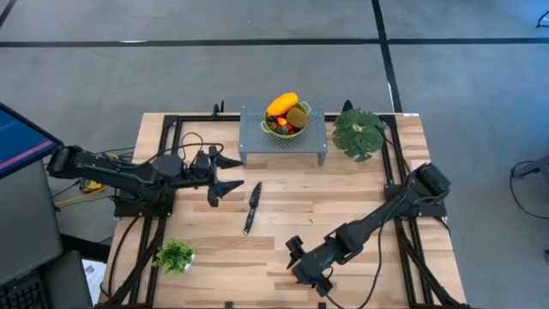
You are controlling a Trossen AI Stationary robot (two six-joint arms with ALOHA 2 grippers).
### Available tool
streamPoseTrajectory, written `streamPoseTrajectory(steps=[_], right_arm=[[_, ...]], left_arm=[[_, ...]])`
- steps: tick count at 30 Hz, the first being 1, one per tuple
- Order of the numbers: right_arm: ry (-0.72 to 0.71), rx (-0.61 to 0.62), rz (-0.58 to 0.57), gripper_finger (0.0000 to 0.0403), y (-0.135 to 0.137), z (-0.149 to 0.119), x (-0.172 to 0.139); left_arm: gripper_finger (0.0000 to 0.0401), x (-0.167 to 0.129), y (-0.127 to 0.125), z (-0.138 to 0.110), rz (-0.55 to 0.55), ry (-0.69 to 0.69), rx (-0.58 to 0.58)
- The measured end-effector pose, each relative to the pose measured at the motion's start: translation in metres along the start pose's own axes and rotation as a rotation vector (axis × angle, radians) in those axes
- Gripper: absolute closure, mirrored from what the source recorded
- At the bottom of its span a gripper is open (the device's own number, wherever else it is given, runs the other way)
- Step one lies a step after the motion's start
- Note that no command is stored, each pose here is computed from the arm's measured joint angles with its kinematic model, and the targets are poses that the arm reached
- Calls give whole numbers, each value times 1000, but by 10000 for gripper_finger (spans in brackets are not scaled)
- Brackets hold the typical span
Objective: Pick & Place Fruit
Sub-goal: Put the strawberry into the green strainer bowl on the shelf
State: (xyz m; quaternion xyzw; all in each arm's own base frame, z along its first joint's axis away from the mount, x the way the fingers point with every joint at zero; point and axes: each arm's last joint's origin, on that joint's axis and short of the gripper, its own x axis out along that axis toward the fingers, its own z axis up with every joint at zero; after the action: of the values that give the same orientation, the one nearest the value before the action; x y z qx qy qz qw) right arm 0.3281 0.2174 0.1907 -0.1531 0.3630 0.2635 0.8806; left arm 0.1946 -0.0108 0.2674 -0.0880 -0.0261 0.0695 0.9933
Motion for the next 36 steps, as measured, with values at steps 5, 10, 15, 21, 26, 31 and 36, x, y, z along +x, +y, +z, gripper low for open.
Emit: streamPoseTrajectory(steps=[5, 10, 15, 21, 26, 31, 36], right_arm=[[24, 0, 0, 155, 0, -8, 18], [80, -10, -32, 153, -2, -19, 31], [121, -1, -40, 153, -4, -26, 37], [164, 25, -37, 152, -3, -33, 42], [201, 26, -35, 153, -2, -41, 52], [198, 37, -39, 172, -2, -40, 51], [222, 47, -36, 219, -2, -42, 49]], left_arm=[[103, -1, -4, -1, -20, 4, -1], [103, -1, -4, -1, -20, 6, 0], [103, -1, -4, -1, -20, 9, 0], [103, -1, -4, -2, -20, 11, 1], [103, -1, -4, -2, -20, 12, -5], [103, -1, -4, -2, -19, 13, -5], [103, -1, -4, -2, -19, 13, -4]])
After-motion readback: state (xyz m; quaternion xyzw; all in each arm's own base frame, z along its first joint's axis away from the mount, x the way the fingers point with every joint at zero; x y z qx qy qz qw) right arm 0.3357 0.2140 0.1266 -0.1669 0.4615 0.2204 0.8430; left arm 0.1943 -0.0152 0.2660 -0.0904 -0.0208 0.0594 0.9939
